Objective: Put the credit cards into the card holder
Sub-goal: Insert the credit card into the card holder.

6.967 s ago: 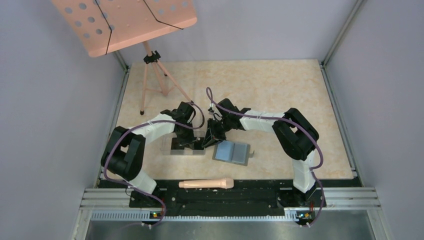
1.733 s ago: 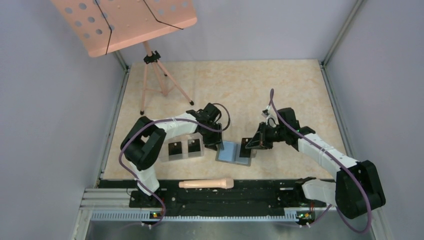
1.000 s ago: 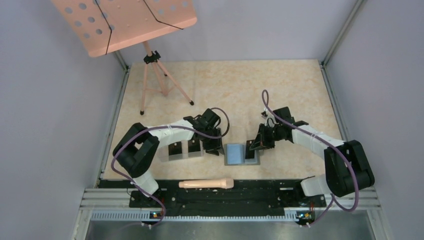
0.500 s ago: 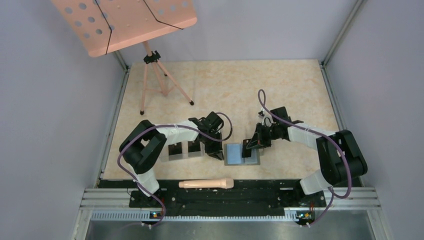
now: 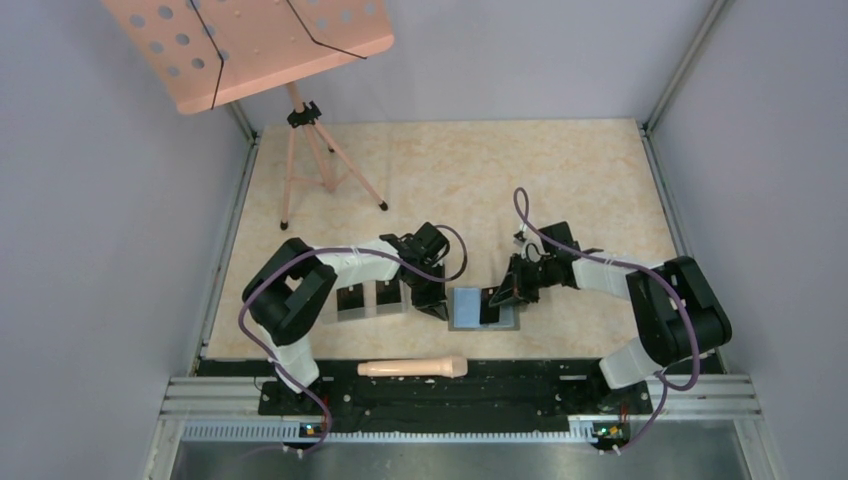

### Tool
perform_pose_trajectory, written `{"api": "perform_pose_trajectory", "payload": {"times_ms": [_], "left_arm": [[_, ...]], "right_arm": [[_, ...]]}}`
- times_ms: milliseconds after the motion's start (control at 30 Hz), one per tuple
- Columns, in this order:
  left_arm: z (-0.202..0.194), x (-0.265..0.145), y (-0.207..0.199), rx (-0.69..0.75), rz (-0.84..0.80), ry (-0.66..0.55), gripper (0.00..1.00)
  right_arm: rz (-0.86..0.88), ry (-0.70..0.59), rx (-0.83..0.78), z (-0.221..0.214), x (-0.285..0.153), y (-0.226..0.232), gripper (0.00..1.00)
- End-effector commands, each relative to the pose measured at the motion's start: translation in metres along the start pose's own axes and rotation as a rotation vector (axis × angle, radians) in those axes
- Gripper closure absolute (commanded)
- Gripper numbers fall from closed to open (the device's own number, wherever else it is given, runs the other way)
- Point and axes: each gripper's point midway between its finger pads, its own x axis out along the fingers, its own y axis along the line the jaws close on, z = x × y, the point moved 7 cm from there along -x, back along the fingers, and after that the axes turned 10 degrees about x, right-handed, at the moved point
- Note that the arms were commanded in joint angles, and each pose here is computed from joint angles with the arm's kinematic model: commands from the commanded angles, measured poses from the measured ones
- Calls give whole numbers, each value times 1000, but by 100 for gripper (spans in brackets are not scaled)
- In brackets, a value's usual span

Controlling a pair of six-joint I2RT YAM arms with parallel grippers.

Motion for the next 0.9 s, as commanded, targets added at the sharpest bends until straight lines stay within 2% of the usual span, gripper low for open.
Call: {"api": "perform_pose_trajectory", "payload": {"times_ms": [0,667,867], "left_arm": [[2,7,1,24,37,-3,88],[2,10,-3,56,62,13,90],[3,10,-4,58,65,12,91]], "right_arm": [[53,16,-8,-3,3,7,100],[41,111,46,-3,19,0,100],[54,90,29,-3,23,9,100]]}}
